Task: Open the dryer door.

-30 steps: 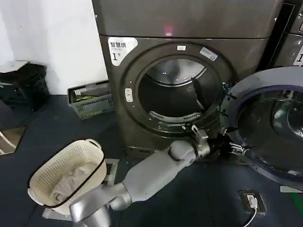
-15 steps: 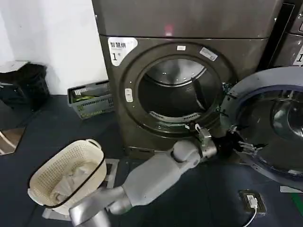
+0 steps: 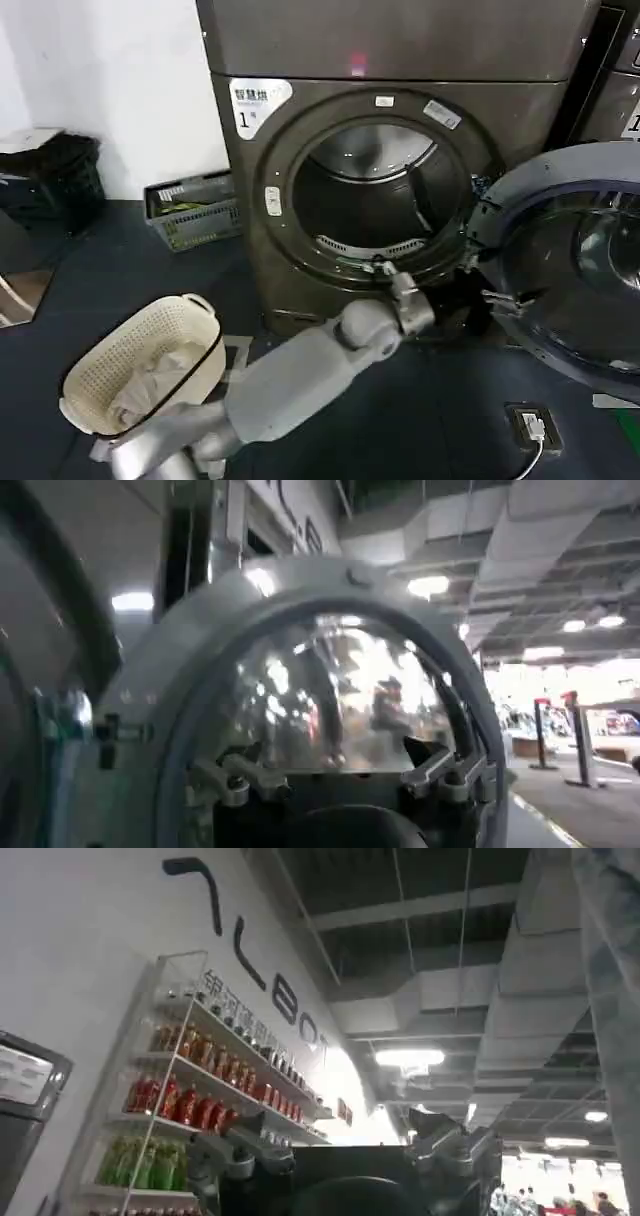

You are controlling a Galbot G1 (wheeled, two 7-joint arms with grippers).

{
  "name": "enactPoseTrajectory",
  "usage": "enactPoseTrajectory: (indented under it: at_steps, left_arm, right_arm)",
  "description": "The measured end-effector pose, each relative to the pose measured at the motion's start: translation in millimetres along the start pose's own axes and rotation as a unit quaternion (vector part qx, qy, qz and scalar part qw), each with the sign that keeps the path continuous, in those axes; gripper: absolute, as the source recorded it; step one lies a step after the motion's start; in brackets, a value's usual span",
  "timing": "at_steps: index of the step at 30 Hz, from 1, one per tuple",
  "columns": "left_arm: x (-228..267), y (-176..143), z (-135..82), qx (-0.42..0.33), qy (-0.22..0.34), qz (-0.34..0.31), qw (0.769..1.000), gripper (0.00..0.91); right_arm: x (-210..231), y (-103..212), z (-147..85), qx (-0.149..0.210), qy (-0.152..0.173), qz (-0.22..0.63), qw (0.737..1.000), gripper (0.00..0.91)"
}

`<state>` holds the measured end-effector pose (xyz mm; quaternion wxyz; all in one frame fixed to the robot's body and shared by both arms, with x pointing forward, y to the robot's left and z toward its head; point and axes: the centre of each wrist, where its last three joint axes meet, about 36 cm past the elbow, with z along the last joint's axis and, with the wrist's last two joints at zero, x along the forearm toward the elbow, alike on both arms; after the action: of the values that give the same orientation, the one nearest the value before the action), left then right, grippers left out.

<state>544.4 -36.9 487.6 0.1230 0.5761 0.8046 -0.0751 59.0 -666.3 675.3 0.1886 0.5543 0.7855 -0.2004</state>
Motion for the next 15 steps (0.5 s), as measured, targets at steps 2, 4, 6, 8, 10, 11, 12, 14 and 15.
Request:
enactPoseTrajectory:
  at_steps: [2,4,6,8,10,11,12,14,15]
  left_arm:
    - [10,-1,-2,-0.009,-0.008,0.003,1.000,0.907]
    - [21,1,-4,-0.018,-0.012,0.004,1.000,0.907]
    - [32,5,-7,-0.025,-0.010,0.002,1.000,0.907]
    - [45,12,-12,-0.025,-0.001,0.000,1.000,0.907]
    - [61,20,-19,-0.032,0.008,-0.004,0.999,0.907]
    - [68,24,-22,-0.035,0.015,-0.006,0.999,0.907]
    - [77,28,-24,-0.036,0.025,-0.008,0.999,0.907]
    - [94,35,-31,-0.045,0.039,-0.005,0.998,0.907]
    - [102,38,-34,-0.058,0.045,-0.002,0.997,0.907]
  right_arm:
    - [0,1,0,0.000,0.000,-0.001,1.000,0.907]
    - [0,1,-1,0.000,-0.002,-0.001,1.000,0.907]
    - [0,1,-3,0.005,-0.008,-0.005,1.000,0.907]
    - [-2,1,-7,0.014,-0.017,0.000,1.000,0.907]
    - [-3,0,-11,0.022,-0.025,0.005,0.999,0.907]
    - [-4,0,-12,0.022,-0.028,0.005,0.999,0.907]
    - [-4,1,-14,0.024,-0.031,0.008,0.999,0.907]
    - [-5,2,-16,0.028,-0.034,0.010,0.999,0.907]
    - [-5,0,-17,0.029,-0.035,0.012,0.999,0.907]
